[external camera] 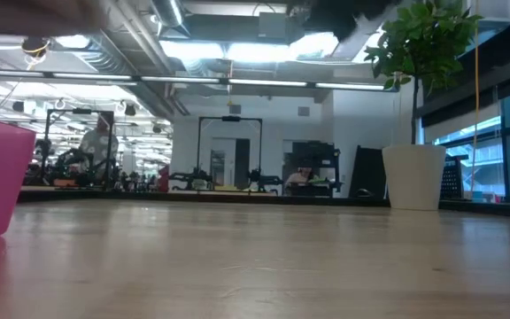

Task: Roll microfiber towels into tight, uniform cylinder then place into a basket
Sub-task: Put the rolled gray towel into the red bin

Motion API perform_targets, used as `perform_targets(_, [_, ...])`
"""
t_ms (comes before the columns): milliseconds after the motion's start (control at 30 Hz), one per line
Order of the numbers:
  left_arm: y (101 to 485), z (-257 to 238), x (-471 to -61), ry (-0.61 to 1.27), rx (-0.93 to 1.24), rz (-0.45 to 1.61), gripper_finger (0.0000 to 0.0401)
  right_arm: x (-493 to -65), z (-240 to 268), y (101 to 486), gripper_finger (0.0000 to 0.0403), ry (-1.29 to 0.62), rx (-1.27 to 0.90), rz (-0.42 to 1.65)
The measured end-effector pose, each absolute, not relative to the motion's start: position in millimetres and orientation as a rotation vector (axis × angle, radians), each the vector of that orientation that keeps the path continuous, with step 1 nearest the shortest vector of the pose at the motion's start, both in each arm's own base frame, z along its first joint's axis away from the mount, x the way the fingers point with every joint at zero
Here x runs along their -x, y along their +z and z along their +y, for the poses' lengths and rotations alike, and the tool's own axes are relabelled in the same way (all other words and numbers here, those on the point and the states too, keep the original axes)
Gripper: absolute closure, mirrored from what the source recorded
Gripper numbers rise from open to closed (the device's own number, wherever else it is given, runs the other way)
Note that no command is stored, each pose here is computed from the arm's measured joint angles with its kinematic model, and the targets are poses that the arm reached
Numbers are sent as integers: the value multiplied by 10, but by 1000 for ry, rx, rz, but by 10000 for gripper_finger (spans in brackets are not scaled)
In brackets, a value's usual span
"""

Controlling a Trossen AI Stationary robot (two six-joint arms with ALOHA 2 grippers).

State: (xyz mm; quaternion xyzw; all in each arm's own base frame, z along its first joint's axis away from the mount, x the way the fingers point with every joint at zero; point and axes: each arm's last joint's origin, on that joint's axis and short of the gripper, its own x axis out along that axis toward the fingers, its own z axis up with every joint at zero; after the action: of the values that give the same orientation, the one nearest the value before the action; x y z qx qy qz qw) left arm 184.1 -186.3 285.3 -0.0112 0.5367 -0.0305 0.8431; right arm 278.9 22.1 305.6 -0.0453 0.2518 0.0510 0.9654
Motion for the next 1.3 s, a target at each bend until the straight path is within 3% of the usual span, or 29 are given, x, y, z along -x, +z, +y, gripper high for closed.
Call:
perform_targets(167, [2819, -2070, -1647, -80, 58, 1146, 363, -3015, 354, 3078, 223, 159, 160, 406])
perform_targets(700, [2506, -2453, -1459, -11, 34, 1183, 361, -3939, 607, 3092, 223, 296, 175, 474])
perform_targets(1300, [1797, -2719, -1601, 122, -150, 1279, 361, -4055, 871, 3102, 223, 383, 229, 476])
